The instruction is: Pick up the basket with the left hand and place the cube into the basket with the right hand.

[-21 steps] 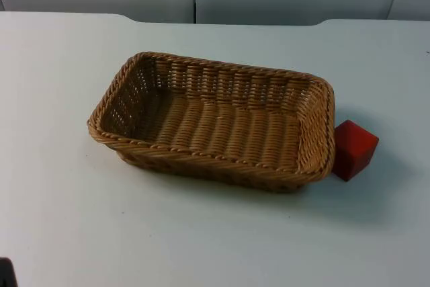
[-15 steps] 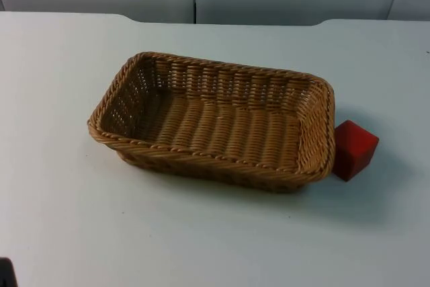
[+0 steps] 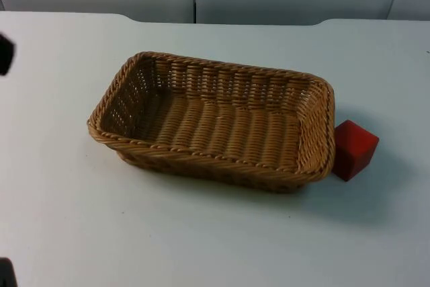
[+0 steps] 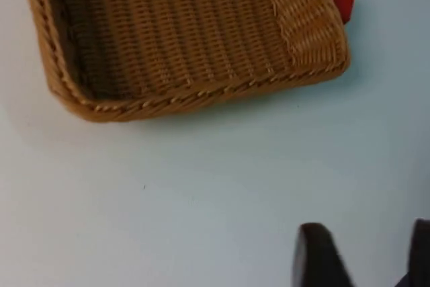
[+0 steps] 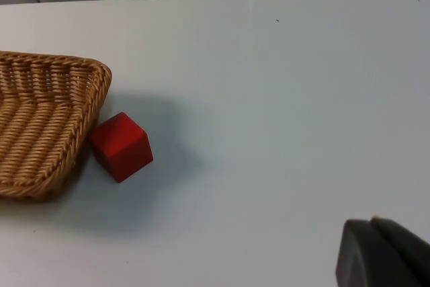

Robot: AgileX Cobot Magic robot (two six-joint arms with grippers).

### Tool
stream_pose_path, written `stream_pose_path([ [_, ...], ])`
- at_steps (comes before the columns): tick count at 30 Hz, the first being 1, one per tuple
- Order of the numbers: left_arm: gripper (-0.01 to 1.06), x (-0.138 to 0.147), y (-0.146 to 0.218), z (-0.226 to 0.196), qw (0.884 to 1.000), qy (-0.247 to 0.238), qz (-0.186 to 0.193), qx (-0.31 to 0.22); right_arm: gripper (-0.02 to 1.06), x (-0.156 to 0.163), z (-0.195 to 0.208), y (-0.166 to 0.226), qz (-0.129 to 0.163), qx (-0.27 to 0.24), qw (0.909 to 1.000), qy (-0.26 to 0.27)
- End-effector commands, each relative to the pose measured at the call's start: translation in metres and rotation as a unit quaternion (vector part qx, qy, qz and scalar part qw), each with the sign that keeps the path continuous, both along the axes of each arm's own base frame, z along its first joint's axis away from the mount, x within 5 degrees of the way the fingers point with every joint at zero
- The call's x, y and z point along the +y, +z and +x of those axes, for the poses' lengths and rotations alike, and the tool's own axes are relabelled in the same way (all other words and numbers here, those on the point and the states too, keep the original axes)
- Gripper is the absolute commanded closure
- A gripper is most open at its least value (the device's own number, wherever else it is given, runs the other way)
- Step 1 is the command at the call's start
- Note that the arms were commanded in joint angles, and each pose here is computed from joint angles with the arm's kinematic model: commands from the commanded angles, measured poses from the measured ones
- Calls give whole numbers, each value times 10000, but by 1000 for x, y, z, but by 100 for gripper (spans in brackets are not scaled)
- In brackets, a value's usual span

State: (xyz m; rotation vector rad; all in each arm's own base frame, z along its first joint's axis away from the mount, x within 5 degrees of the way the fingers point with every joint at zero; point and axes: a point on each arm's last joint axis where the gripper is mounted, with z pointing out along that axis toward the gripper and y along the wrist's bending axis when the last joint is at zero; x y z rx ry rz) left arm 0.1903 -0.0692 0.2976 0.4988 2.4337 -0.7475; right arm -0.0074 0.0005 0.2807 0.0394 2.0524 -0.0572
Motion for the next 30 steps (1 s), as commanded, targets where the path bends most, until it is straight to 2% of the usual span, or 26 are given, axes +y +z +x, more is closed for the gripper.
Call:
stream_pose_path([
  [1, 56, -7, -3, 24, 9998, -149, -116, 83, 105, 0, 0, -1, 27, -10, 10000, -24],
  [2, 42, -14, -11, 45, 9992, -248, -84, 312, 105, 0, 0, -1, 27, -10, 10000, -24],
  [3, 38, -19, -13, 57, 9988, -318, -56, 364, 105, 0, 0, -1, 27, -10, 10000, -24],
  [5, 38, -28, -24, 85, 9983, -384, 138, 412, 105, 0, 0, -1, 27, -10, 10000, -24],
  [6, 38, -28, -24, 85, 9983, -384, 138, 412, 105, 0, 0, -1, 27, -10, 10000, -24],
  [9, 39, -38, -47, 121, 9965, -413, 639, 334, 105, 0, 0, -1, 27, -10, 10000, -24],
  [10, 39, -38, -47, 121, 9965, -413, 639, 334, 105, 0, 0, -1, 27, -10, 10000, -24],
  [13, 39, -44, -77, 155, 9936, -348, 1049, 228, 105, 0, 0, -1, 27, -10, 10000, -24],
  [17, 39, -45, -100, 177, 9915, -266, 1261, 185, 105, 0, 0, -1, 27, -10, 10000, -24],
  [22, 39, -48, -126, 197, 9904, -189, 1347, 261, 105, 0, 0, -1, 27, -10, 10000, -24],
  [30, 39, -48, -159, 212, 9877, -87, 1535, 296, 105, 0, 0, -1, 27, -10, 10000, -24],
])
